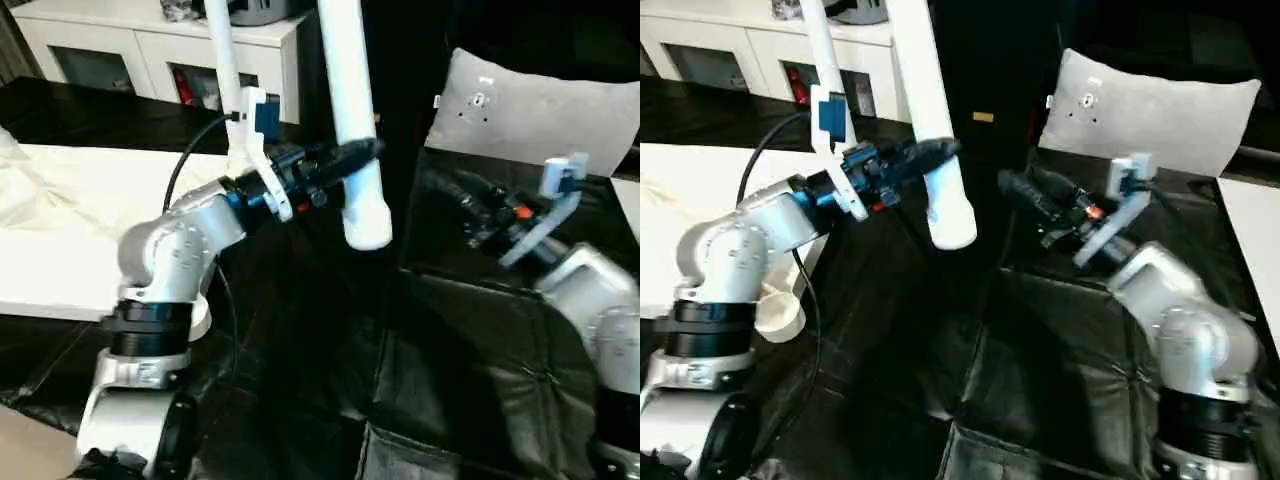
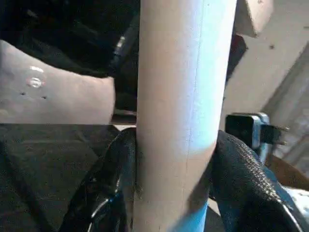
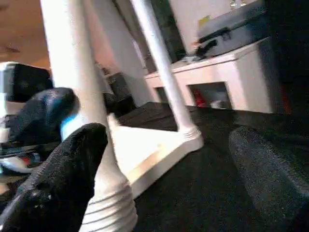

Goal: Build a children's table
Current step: Pick table leg

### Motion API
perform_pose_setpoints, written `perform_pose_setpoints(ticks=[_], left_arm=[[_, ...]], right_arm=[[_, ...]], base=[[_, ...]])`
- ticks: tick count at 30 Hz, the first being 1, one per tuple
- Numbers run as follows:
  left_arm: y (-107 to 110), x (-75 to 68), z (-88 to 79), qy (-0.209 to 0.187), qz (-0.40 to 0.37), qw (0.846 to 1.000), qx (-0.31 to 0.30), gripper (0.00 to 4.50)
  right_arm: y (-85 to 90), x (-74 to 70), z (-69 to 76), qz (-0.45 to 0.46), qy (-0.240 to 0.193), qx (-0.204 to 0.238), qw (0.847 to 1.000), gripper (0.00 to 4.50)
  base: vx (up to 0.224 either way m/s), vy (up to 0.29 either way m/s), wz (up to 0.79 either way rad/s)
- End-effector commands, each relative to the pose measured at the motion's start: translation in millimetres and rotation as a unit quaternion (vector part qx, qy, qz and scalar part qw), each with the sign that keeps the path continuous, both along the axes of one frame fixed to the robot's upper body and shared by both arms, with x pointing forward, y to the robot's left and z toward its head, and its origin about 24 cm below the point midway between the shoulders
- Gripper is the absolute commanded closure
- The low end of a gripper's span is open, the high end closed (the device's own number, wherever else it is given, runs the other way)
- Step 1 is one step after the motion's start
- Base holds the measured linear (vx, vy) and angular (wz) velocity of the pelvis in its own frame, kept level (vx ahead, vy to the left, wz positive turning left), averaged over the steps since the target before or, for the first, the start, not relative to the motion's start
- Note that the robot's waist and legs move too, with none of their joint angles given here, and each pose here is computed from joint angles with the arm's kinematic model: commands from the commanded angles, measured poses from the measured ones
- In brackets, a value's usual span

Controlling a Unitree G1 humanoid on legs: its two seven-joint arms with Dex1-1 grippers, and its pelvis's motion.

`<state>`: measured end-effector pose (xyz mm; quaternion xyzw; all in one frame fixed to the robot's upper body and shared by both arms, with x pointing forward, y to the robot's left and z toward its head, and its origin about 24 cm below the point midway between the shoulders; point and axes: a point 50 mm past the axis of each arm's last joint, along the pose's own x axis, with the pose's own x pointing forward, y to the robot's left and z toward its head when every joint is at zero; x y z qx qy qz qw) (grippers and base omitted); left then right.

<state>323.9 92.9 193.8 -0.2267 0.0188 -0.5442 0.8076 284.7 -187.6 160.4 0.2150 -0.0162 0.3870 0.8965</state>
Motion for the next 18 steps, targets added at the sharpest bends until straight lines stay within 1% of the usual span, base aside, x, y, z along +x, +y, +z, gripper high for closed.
perform_pose_setpoints(ticks=[1,8,11,15,18], left_arm=[[-2,-4.4,16.5,-0.027,-0.026,0.999,-0.007,2.56],[-3,-9.4,19.3,-0.028,-0.059,0.998,-0.007,2.56],[-3,-14.6,19.7,-0.035,-0.085,0.996,-0.004,2.56],[-3,-17.5,19.0,-0.035,-0.099,0.994,0.0,2.56],[-6,-24.5,17.6,-0.051,-0.135,0.989,0.017,2.56]], right_arm=[[-0.3,-5.2,7.8,0.021,-0.013,0.002,1.0,0.07],[4.3,-9.1,13.0,0.069,-0.014,-0.005,0.998,0.07],[10.3,-11.5,16.3,0.11,-0.018,-0.017,0.994,0.07],[14.8,-13.0,17.5,0.14,-0.018,-0.024,0.99,0.07],[23.7,-15.9,15.9,0.183,-0.012,-0.042,0.982,0.07]], base=[[0.0,0.0,0.0],[0.0,0.0,0.0],[0.0,0.0,0.0],[0.0,0.0,0.0],[0.0,0.0,0.0]])
